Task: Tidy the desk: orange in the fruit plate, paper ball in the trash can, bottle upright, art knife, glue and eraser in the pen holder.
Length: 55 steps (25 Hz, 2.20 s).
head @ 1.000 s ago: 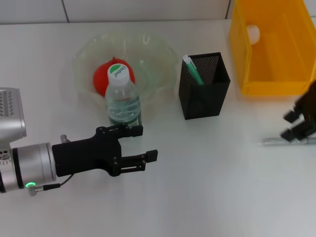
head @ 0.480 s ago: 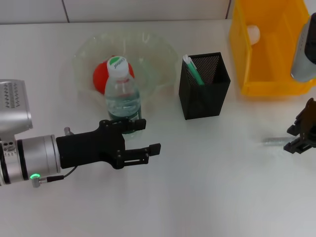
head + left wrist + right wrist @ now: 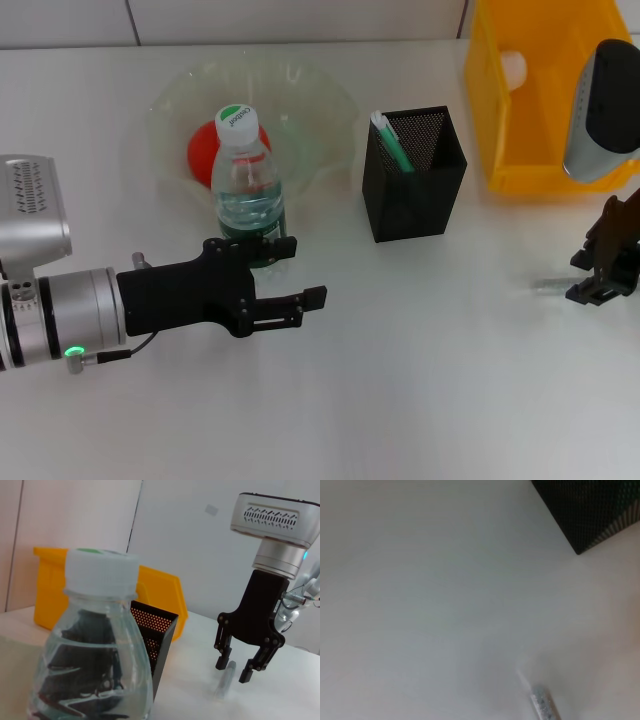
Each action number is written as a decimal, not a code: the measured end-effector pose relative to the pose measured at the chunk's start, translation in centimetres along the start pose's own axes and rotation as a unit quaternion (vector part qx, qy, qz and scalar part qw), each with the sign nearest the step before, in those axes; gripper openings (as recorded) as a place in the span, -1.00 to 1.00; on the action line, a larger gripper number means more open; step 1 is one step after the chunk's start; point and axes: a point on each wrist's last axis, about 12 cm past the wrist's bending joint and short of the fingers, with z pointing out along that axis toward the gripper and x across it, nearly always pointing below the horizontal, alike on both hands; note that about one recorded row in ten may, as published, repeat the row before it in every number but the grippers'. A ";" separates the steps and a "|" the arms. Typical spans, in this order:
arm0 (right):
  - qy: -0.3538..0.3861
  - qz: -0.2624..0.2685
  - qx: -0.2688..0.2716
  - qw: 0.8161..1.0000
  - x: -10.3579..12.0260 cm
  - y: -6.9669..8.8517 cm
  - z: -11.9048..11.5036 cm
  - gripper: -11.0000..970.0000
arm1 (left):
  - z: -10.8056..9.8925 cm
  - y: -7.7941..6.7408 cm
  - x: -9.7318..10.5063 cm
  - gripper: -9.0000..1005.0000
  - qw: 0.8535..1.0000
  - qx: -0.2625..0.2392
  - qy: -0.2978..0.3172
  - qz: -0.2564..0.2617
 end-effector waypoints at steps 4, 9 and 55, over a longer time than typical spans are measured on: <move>-0.001 0.001 0.004 1.000 0.0 -0.1 0.2 -0.13 | 0.0 -0.1 0.1 0.59 1.000 0.000 0.000 -0.001; 0.003 -0.002 0.005 1.000 0.0 -0.1 0.7 -0.14 | 0.1 -0.1 0.0 0.59 1.000 0.002 -0.001 -0.002; -0.581 0.161 -0.016 0.798 0.6 -1.5 -1.0 -0.72 | -0.3 -0.9 0.0 0.59 1.000 0.023 -0.019 -0.006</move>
